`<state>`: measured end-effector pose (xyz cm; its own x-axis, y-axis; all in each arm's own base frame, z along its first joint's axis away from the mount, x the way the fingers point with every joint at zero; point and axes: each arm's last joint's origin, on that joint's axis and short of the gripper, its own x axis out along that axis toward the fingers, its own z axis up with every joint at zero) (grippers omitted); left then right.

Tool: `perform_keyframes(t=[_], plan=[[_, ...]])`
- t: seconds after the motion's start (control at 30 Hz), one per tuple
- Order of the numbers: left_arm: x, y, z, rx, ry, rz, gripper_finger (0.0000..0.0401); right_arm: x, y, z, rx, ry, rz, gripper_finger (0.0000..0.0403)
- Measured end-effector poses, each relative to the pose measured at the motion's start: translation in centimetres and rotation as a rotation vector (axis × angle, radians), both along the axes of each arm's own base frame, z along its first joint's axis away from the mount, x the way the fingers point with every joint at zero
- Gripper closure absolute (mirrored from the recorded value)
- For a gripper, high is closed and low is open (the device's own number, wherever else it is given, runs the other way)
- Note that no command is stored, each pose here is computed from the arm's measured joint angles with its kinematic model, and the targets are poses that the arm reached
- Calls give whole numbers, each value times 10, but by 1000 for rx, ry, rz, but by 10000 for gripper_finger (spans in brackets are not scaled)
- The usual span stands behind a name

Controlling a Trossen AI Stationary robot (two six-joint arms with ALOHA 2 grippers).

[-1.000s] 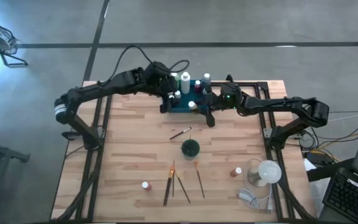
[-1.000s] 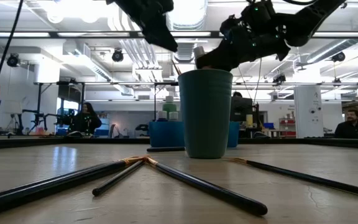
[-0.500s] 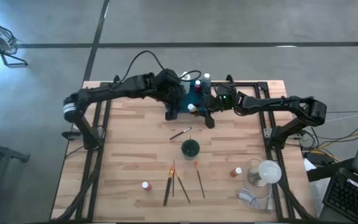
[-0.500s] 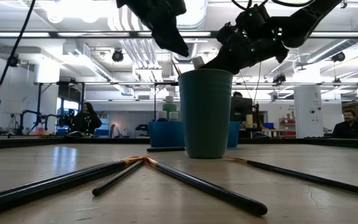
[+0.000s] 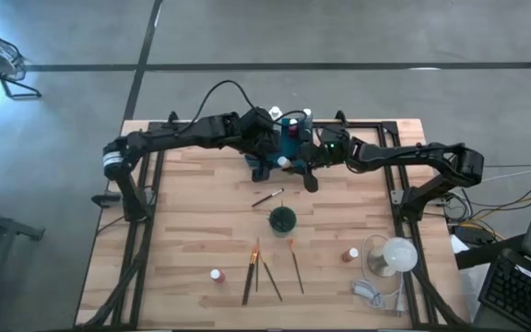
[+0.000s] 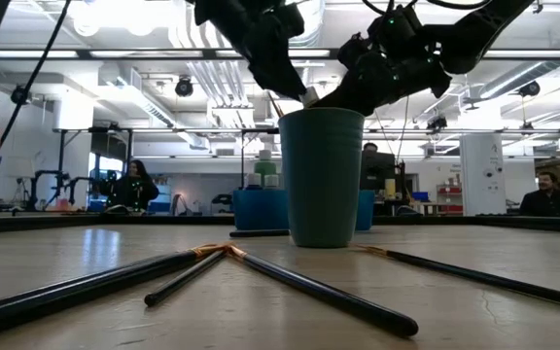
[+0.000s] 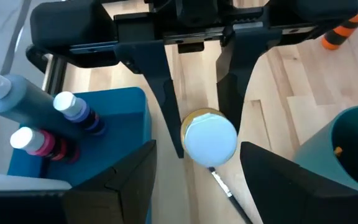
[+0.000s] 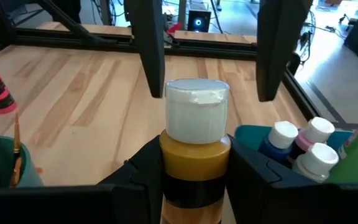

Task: Pick & Place Paint Supplies
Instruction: Put the yellow paint bottle into the blue bin

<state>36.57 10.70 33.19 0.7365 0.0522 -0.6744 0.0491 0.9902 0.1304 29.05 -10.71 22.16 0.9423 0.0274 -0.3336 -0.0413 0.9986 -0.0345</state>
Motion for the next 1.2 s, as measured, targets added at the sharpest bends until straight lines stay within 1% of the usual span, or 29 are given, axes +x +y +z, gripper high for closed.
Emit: perform_keyframes(t=[0.17, 0.53, 1.0, 1.2], plan=[[1, -1, 1, -25, -18, -8, 166, 0, 0, 0, -3, 0, 2, 281], [3, -4, 0, -43, -20, -7, 166, 0, 0, -1, 5, 11, 1, 281], [3, -5, -1, -45, -18, -6, 166, 2, 5, -2, 14, 18, 12, 281], [3, -5, -1, -49, -18, -3, 165, 1, 4, -3, 6, 29, -15, 281]])
